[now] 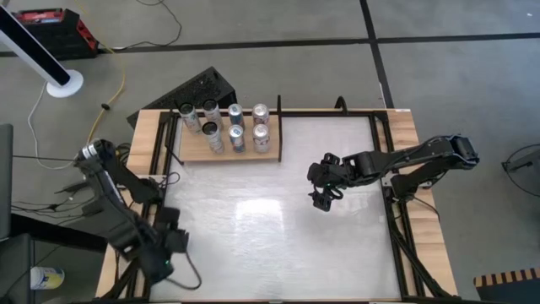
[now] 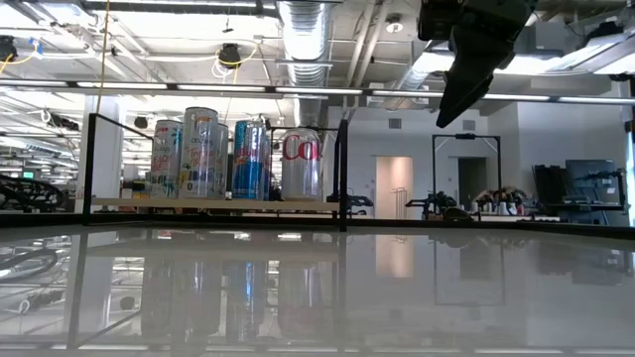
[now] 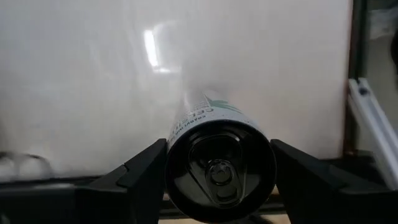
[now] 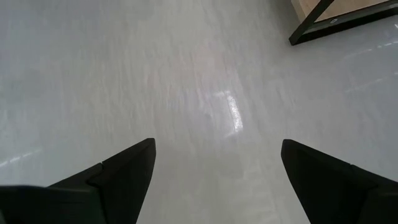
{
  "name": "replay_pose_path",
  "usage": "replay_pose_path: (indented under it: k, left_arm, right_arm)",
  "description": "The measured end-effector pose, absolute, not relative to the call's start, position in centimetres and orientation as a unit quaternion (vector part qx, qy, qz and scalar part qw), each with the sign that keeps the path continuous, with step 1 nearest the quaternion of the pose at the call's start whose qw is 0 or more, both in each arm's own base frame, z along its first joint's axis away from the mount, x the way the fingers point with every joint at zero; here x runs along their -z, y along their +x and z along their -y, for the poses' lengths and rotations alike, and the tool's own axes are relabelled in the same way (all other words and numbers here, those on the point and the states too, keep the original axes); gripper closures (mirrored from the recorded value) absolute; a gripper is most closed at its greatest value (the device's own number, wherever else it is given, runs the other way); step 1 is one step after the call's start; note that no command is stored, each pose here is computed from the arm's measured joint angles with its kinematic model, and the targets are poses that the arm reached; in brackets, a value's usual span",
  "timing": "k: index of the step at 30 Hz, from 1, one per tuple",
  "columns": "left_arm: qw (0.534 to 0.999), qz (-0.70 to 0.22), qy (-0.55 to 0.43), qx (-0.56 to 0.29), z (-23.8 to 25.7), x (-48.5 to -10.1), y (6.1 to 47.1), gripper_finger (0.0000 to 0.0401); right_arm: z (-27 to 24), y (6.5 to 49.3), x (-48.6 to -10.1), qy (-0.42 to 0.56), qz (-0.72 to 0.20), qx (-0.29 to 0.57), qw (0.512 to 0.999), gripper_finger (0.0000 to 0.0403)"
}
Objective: Place canned beverage on shelf
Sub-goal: Put the red soda can on the shelf
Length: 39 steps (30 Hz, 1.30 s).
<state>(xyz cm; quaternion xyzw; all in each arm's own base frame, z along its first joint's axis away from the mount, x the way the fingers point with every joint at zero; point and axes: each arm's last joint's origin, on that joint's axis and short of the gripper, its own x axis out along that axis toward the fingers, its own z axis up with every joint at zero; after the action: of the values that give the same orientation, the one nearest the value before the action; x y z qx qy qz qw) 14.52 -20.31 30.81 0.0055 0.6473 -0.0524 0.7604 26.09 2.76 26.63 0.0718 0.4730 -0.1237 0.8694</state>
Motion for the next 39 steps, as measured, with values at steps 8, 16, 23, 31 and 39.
replay_pose_path:
  k: [8,16,23,31,39]
  left_arm:
    - [0.771,-0.626,0.108,0.046,15.0,-35.4,18.1,0.0169]
    - [0.768,-0.622,0.146,0.046,7.9,-37.0,21.7,0.0169]
    - [0.775,-0.618,0.128,0.036,0.9,-38.3,21.2,0.0169]
    - [0.776,-0.617,0.13,-0.008,-4.7,-39.0,18.3,0.0169]
    - [0.761,-0.633,0.14,-0.027,-8.9,-38.9,16.9,0.0169]
  right_arm:
    - [-2.8,26.1,-26.6,0.071,-0.474,0.124,0.869,0.003]
    - [-2.8,26.1,-26.6,0.048,-0.476,0.111,0.871,0.003]
    - [-2.4,26.1,-26.6,0.026,-0.481,0.103,0.87,0.003]
    - [-1.5,26.2,-26.6,0.008,-0.484,0.102,0.869,0.003]
    - [-0.5,26.2,-26.6,0.004,-0.487,0.111,0.866,0.003]
